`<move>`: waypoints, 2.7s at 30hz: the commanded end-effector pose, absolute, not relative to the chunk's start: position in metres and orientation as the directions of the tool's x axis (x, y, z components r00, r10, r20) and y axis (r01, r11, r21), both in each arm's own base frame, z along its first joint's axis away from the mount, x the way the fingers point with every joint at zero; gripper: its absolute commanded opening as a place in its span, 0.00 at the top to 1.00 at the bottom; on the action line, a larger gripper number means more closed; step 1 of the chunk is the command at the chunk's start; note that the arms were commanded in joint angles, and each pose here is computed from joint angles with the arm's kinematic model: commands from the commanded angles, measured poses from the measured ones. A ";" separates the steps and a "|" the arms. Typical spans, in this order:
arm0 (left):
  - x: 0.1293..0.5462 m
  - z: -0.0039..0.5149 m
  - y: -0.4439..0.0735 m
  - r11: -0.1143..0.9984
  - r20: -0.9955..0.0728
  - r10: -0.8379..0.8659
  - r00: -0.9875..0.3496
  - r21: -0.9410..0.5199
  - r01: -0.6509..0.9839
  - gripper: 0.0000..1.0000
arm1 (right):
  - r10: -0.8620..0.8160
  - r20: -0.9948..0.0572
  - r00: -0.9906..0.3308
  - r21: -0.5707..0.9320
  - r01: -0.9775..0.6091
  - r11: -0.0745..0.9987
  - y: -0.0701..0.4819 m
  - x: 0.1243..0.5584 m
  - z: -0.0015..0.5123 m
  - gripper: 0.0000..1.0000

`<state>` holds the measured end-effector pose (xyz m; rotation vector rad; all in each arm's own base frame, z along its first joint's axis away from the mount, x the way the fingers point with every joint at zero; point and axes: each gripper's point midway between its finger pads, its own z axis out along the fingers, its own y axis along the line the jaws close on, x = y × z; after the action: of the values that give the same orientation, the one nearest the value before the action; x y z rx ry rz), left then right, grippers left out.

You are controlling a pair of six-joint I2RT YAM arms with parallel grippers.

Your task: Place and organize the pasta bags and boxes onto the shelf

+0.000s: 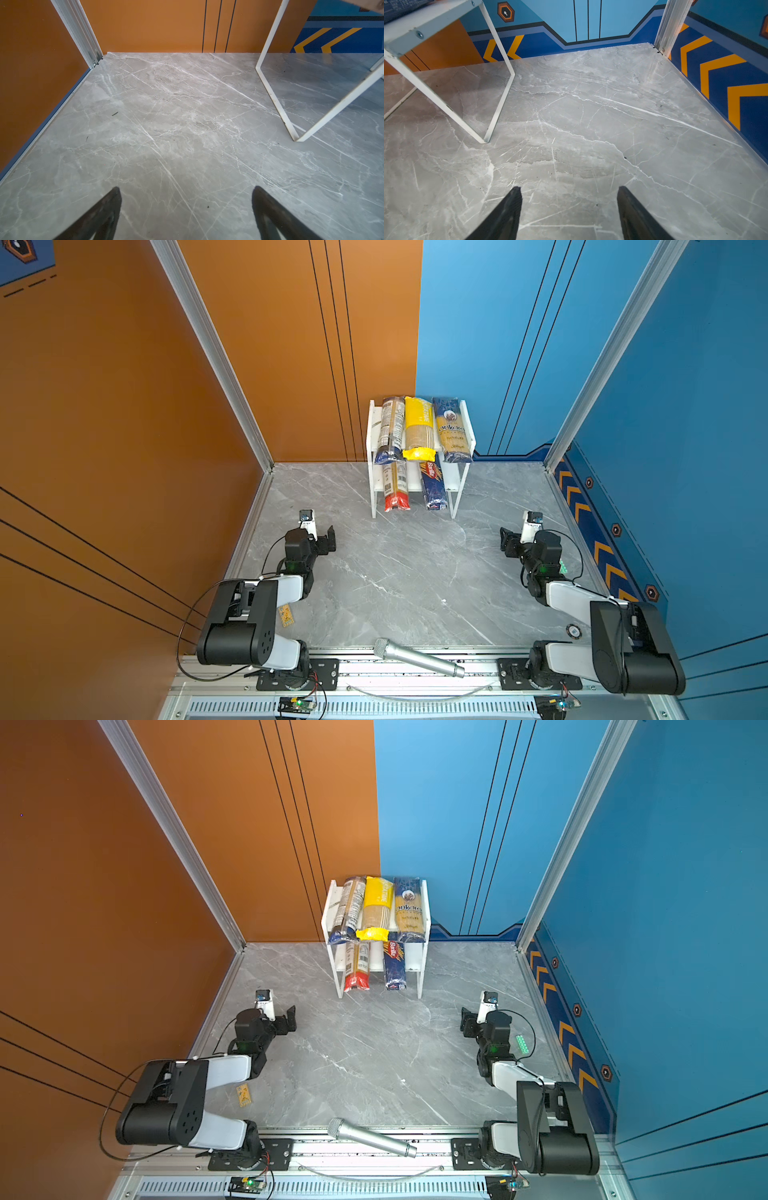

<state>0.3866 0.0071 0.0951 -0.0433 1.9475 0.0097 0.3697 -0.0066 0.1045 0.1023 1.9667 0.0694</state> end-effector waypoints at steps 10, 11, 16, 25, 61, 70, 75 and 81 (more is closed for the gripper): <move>0.386 0.098 0.010 0.999 -0.956 -0.017 -0.294 -0.007 -0.035 0.02 | 0.107 -0.964 -0.243 0.080 0.116 0.990 -0.022 0.377 0.108 0.30; 0.386 0.099 0.011 0.999 -0.958 -0.019 -0.287 -0.008 -0.038 0.02 | 0.106 -0.966 -0.237 0.079 0.122 0.989 -0.023 0.378 0.105 0.30; 0.386 0.094 0.010 0.999 -0.958 -0.020 -0.286 -0.011 -0.034 0.02 | 0.088 -0.966 -0.245 0.053 0.147 0.988 -0.023 0.376 0.099 0.29; 0.386 0.095 0.009 1.000 -0.963 -0.018 -0.268 -0.011 -0.026 0.02 | 0.060 -0.946 -0.319 0.012 0.152 0.988 -0.019 0.393 0.093 0.26; 0.397 0.089 0.007 1.000 -0.940 -0.004 -0.342 0.003 -0.019 0.02 | 0.057 -0.942 -0.330 0.009 0.146 0.989 -0.018 0.394 0.092 0.00; 0.397 0.090 0.006 1.000 -0.941 0.000 -0.340 0.008 -0.021 0.02 | 0.055 -0.943 -0.329 0.005 0.149 0.989 -0.018 0.394 0.092 0.00; 0.397 0.090 0.006 1.000 -0.941 0.001 -0.340 0.008 -0.020 0.02 | 0.044 -0.944 -0.327 -0.008 0.155 0.988 -0.017 0.394 0.093 0.00; 0.397 0.090 0.006 1.000 -0.940 0.001 -0.340 0.009 -0.021 0.02 | 0.038 -0.944 -0.327 -0.015 0.157 0.987 -0.016 0.394 0.093 0.00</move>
<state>0.3938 0.0060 0.0868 -0.0302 1.9233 0.0051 0.3925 -0.0134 0.0932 0.1433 1.8977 -0.0778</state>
